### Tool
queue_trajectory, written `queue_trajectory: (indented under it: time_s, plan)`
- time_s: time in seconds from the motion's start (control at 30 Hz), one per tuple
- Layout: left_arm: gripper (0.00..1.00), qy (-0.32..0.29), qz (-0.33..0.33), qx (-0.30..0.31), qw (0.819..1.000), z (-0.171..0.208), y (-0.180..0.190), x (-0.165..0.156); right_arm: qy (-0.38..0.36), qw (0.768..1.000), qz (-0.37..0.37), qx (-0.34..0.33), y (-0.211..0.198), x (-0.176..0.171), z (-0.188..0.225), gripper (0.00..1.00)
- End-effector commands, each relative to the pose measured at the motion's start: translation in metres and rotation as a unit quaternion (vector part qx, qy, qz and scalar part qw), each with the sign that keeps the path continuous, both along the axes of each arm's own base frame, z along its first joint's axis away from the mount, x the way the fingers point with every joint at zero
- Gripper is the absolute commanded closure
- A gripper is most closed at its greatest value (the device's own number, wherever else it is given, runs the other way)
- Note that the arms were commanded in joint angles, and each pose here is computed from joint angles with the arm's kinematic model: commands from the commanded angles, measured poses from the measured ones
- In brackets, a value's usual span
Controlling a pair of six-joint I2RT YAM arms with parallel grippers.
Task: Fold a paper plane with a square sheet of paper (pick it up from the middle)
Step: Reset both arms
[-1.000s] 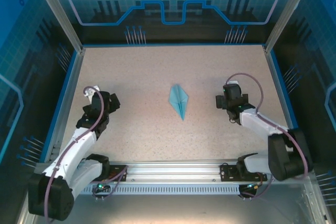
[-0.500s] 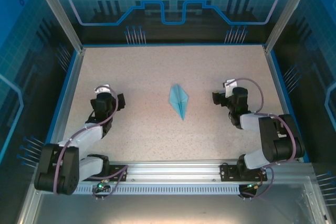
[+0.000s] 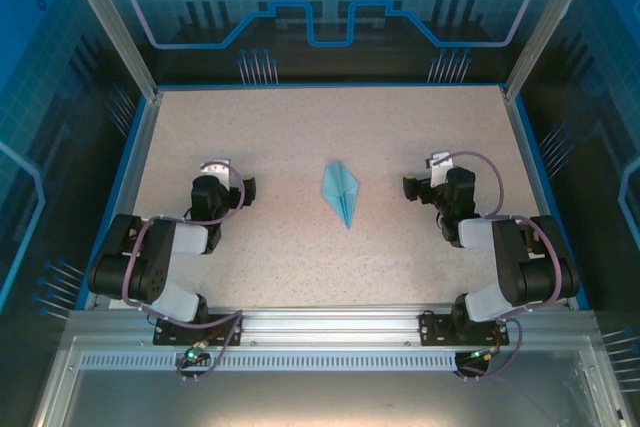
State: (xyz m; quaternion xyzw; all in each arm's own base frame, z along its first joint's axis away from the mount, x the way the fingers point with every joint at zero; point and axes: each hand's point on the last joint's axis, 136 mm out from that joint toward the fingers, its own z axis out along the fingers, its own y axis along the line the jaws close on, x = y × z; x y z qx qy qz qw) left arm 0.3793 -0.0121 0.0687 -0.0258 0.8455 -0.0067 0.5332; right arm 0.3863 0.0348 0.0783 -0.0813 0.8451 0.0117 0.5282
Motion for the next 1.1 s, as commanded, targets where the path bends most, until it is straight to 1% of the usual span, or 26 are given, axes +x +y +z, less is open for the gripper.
queue_trajectory:
  time_s: [0.0, 0.03, 1.07]
  plan:
    - [0.01, -0.036, 0.031, -0.009, 0.999, 0.0234, 0.0163, 0.0170, -0.025, 1.000, -0.001, 0.010, -0.0019, 0.0103, 0.0150, 0.01]
    - [0.01, -0.037, 0.035, -0.022, 0.998, 0.0230, 0.0201, 0.0156, -0.025, 1.000, -0.001, 0.010, -0.0018, 0.0103, 0.0149, 0.01]
    - [0.01, -0.040, 0.039, -0.019, 0.998, 0.0238, 0.0216, 0.0153, -0.025, 1.000, -0.001, 0.010, -0.0023, 0.0103, 0.0150, 0.01]
